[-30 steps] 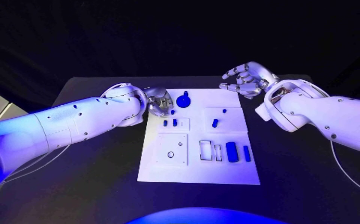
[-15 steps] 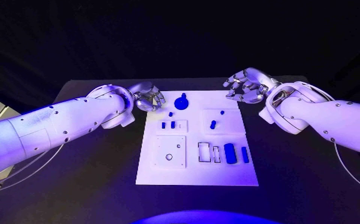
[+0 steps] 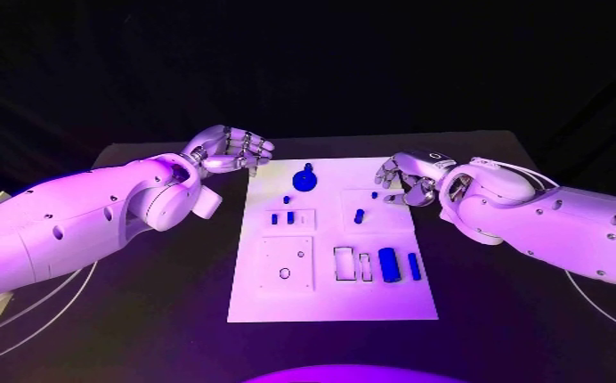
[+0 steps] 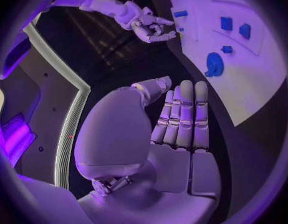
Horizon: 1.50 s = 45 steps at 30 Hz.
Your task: Assemble the parts on the task board
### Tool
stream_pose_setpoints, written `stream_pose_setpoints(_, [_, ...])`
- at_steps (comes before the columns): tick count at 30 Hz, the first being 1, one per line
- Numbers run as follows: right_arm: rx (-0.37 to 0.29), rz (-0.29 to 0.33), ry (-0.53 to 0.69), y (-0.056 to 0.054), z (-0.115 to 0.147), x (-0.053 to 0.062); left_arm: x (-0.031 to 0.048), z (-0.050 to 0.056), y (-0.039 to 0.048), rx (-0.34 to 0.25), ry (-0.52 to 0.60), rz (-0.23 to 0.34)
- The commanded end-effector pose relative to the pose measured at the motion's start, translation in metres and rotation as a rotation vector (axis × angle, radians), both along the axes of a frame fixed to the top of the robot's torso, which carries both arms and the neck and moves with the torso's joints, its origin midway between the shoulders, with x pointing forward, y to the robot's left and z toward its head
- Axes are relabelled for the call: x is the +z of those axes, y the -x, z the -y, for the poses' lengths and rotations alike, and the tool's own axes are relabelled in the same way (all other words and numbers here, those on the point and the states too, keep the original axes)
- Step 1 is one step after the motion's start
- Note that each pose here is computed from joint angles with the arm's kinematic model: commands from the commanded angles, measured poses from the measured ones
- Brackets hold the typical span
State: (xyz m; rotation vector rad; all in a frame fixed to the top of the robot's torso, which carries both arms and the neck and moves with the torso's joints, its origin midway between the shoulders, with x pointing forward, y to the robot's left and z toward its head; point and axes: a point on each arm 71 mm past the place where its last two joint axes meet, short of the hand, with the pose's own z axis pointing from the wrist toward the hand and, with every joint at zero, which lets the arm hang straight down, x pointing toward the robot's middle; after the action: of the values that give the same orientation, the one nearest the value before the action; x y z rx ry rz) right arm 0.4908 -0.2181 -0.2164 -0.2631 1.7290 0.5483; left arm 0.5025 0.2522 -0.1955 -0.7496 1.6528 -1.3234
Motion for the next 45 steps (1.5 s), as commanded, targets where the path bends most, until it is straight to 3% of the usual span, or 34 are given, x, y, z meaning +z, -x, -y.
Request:
stream_pose_setpoints(1, [0.016, 0.05, 0.121, 0.0, -0.003, -0.004, 0.0082, 0.002, 0.0032, 0.008, 0.207, -0.002])
stream_pose_setpoints(11, [0.013, 0.079, 0.134, -0.003, -0.014, -0.008, 0.0105, 0.001, 0.0068, 0.014, 0.255, -0.013])
stream_pose_setpoints(25, [0.028, 0.024, 0.145, -0.004, -0.025, -0.02, 0.01, -0.003, 0.0064, 0.025, 0.256, -0.02])
stream_pose_setpoints(45, [0.025, -0.025, 0.177, -0.005, -0.031, -0.026, 0.0095, -0.003, 0.0064, 0.022, 0.247, -0.023])
